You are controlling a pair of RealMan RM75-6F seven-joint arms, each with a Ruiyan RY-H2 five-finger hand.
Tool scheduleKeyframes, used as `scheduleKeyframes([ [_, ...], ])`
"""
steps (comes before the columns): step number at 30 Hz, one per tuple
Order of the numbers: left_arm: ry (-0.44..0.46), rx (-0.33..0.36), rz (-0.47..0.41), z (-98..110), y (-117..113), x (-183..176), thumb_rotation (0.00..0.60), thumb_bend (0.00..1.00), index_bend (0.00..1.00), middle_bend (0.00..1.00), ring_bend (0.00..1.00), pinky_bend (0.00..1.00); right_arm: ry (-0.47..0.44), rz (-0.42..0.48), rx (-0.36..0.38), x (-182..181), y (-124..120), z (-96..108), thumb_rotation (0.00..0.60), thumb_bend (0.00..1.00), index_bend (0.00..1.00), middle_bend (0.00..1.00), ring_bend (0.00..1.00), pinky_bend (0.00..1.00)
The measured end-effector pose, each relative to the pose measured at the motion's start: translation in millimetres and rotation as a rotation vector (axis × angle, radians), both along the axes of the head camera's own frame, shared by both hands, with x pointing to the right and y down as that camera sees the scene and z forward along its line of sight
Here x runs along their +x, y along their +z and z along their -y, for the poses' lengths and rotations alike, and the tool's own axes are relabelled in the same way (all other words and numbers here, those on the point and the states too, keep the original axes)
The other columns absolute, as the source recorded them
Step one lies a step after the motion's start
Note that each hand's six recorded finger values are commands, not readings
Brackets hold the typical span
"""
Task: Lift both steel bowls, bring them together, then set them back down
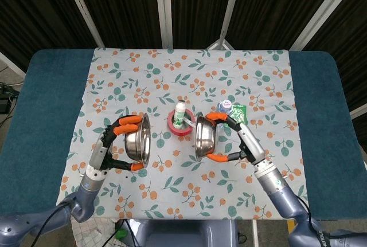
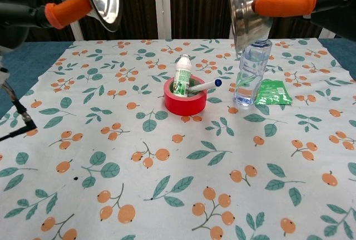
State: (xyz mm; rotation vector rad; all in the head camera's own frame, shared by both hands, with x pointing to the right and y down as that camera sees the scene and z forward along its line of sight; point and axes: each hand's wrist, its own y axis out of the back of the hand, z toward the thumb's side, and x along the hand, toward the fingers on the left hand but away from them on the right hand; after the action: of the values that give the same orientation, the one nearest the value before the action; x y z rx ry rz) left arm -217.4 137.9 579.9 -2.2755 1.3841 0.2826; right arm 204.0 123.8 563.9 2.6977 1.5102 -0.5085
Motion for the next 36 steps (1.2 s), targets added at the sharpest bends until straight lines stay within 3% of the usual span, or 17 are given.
scheduleKeyframes([
  [6,-0.006,0.017,0.188,1.3,5.8,-20.6,0.600,0.06,0.32,0.29,0.20,0.31,-0.063,-0.162,0.099,19.4,4.3,2.8,0.600,0.17,0.57,0.29,0.41,0.15],
  [11,-0.003,0.011,0.383,3.6,14.0,-34.0,0.600,0.05,0.32,0.29,0.20,0.32,-0.171,-0.358,0.249,36.5,1.4,2.6,0.600,0.17,0.58,0.29,0.41,0.15],
  [22,0.049,-0.106,0.823,-1.3,8.8,-52.0,0.600,0.04,0.28,0.28,0.20,0.33,-0.443,-0.798,0.548,61.4,-13.8,-1.9,0.600,0.17,0.58,0.29,0.41,0.15],
  [25,0.069,-0.183,0.893,-3.8,8.9,-56.0,0.600,0.04,0.27,0.28,0.20,0.33,-0.524,-0.894,0.564,66.5,-14.5,-9.4,0.600,0.17,0.58,0.29,0.41,0.15],
  [33,0.136,-0.356,1.101,-15.2,24.7,-70.4,0.600,0.04,0.27,0.28,0.20,0.33,-0.646,-1.018,0.502,71.1,4.5,-28.5,0.600,0.17,0.58,0.29,0.41,0.15],
  [36,0.156,-0.377,1.148,-16.9,30.7,-72.0,0.600,0.04,0.27,0.28,0.20,0.33,-0.686,-1.050,0.447,73.1,20.2,-36.0,0.600,0.17,0.58,0.29,0.41,0.15],
])
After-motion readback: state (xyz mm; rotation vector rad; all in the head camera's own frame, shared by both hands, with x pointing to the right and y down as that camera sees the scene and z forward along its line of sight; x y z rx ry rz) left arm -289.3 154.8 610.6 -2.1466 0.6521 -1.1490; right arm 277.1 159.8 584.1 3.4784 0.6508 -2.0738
